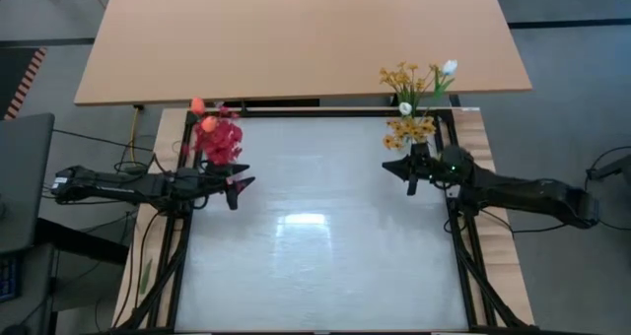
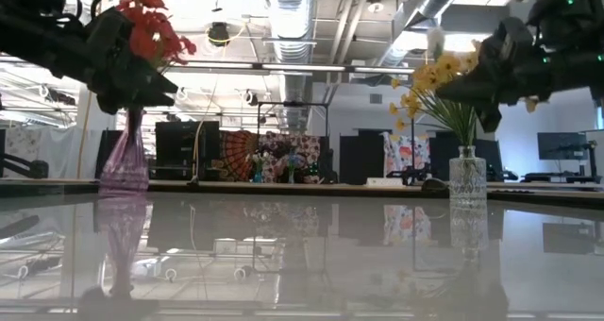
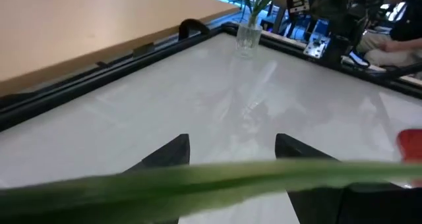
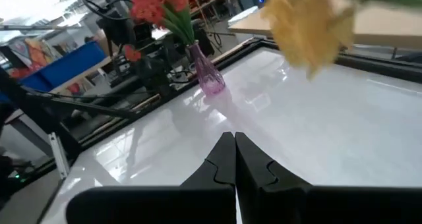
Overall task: Sort flowers into vase by color
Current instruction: Return to Home Position
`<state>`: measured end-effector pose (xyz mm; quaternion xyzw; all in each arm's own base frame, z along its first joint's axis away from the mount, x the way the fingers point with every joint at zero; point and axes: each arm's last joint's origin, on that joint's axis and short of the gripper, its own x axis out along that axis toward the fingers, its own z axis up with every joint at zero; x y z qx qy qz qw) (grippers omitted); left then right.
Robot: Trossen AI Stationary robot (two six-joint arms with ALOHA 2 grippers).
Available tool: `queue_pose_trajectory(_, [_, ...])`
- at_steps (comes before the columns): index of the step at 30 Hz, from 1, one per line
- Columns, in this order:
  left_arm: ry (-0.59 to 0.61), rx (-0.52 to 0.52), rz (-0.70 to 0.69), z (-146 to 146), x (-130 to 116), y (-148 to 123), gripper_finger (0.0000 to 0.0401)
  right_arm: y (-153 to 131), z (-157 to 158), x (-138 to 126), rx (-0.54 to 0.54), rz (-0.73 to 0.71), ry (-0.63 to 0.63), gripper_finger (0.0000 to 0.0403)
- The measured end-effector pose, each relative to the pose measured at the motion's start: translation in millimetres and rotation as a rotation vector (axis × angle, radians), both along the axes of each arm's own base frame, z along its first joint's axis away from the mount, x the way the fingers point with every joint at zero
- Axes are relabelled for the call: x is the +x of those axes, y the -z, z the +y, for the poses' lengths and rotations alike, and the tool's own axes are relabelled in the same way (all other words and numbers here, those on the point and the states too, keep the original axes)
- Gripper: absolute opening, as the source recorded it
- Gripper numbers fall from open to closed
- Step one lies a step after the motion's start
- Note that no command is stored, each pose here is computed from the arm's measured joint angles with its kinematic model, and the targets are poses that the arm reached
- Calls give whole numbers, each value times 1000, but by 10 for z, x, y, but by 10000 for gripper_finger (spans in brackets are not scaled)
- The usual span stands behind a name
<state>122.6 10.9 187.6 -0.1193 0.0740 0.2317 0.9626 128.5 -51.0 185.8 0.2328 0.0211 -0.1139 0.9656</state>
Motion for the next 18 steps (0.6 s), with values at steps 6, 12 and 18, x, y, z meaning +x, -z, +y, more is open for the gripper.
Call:
queue_pose_trajectory(6, [-23, 16, 41, 7, -13, 125, 212, 183, 16, -38, -1, -4, 2, 20])
queue_pose_trajectory(12, [-107, 73, 68, 46, -29, 127, 212, 282, 18, -67, -22, 15, 6, 20])
queue_pose_trajectory(18, [-96, 61, 189, 49, -65, 241, 212, 265, -4, -93, -102, 18, 12, 20])
